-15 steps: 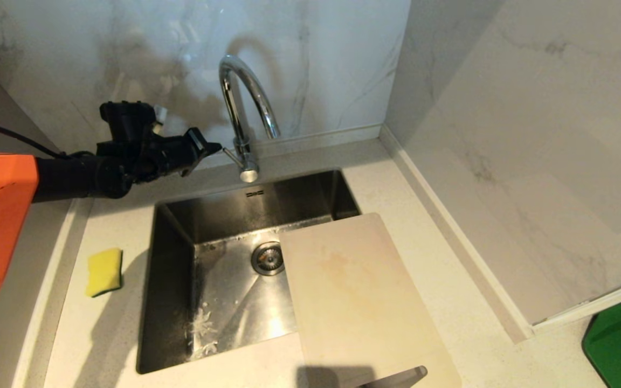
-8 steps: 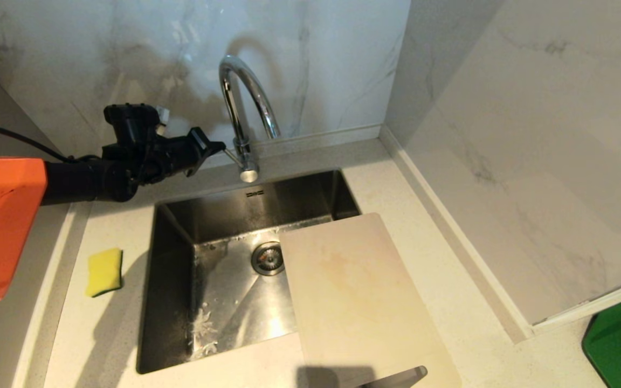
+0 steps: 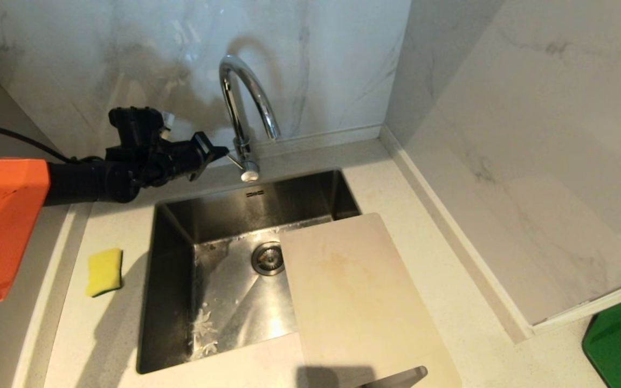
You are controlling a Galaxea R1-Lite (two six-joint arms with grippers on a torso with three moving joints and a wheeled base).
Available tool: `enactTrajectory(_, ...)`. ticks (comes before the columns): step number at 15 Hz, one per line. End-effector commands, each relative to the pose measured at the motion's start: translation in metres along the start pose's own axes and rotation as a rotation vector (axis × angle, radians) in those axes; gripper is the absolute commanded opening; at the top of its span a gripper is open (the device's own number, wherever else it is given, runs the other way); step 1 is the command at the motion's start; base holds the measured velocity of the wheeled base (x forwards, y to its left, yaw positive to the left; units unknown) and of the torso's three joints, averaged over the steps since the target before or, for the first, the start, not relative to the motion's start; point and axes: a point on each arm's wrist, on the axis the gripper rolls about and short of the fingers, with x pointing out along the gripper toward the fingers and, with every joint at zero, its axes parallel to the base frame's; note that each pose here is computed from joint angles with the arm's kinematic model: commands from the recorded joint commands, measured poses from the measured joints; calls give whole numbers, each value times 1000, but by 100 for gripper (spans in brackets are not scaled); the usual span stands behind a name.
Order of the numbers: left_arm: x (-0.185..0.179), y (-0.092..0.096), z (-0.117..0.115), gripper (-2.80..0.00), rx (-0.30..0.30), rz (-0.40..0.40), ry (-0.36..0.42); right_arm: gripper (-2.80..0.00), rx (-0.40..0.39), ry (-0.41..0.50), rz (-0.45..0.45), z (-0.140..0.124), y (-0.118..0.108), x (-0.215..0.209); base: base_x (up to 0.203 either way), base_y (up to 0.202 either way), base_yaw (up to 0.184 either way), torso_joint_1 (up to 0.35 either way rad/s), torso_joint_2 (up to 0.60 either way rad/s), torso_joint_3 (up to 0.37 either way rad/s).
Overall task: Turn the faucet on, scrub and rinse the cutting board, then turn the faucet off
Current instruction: Turn on the tap
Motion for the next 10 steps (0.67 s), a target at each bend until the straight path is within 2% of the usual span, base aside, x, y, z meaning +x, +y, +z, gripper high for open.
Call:
enactTrajectory(1, -1, -3, 1, -280, -4, -4, 2, -280, 0, -1, 0, 0, 0, 0, 0, 0, 0, 0, 0, 0)
enactTrajectory(8, 1, -15, -14, -280, -22, 10, 76, -280, 0, 1, 0, 0, 0, 0, 0, 0, 0, 0, 0, 0)
enactTrajectory(10, 1, -15, -12, -280, 12, 9, 67, -280, 0, 1, 0, 0, 0, 0, 0, 0, 0, 0, 0, 0)
